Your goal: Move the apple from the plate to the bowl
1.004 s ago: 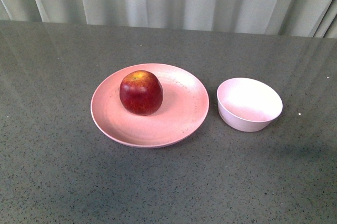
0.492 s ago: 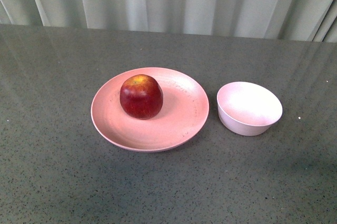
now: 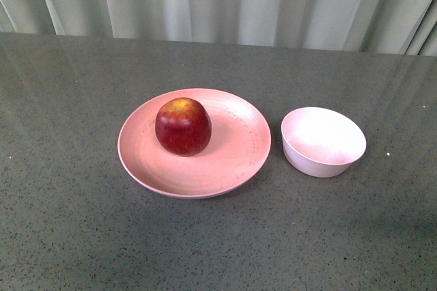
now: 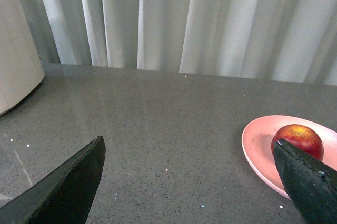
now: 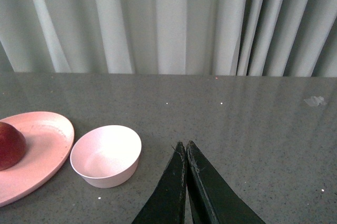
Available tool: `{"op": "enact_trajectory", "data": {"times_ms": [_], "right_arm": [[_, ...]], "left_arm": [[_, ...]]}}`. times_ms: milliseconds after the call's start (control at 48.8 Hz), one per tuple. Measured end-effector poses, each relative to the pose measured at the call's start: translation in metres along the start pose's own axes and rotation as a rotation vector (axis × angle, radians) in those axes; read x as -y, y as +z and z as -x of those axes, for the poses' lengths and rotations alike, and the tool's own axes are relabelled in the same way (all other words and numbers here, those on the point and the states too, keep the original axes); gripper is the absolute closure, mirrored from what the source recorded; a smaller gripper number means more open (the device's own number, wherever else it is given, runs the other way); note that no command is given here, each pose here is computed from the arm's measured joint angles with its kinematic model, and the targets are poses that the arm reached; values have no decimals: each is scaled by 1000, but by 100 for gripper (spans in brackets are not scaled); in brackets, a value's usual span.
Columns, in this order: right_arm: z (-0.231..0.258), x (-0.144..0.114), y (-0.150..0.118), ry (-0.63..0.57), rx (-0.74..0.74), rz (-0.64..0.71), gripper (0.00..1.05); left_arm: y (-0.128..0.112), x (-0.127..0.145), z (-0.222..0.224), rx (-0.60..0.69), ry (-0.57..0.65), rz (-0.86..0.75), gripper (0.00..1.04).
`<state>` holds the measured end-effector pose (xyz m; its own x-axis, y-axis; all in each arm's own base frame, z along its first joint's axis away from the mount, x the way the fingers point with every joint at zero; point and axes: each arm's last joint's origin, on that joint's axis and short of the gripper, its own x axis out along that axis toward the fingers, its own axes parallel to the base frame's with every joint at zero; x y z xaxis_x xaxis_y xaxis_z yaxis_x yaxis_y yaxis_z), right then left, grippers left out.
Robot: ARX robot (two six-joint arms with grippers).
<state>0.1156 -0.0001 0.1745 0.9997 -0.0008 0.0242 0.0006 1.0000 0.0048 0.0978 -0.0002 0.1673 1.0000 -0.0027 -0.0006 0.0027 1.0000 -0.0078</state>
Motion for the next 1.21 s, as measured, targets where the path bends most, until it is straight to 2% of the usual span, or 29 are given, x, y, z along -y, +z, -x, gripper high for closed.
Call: {"op": "enact_trajectory", "data": {"times_ms": [369,410,696,1086,1167,1208], "right_arm": [[10,0,0,0,3,0,103],[14,0,-5,2,-34,0,103],[19,0,-3,0,-6,1,102],[19,0,-3,0,-6,2,47],[19,0,-3,0,-6,2,31],[19,0,-3,0,-6,2,26]], "left_arm": [[0,0,0,0,0,0,9],[0,0,0,0,0,0,9],[0,0,0,0,0,0,9],[0,0,0,0,0,0,9],[0,0,0,0,0,0,9],[-1,0,-1,-49,-39,17,9]]}}
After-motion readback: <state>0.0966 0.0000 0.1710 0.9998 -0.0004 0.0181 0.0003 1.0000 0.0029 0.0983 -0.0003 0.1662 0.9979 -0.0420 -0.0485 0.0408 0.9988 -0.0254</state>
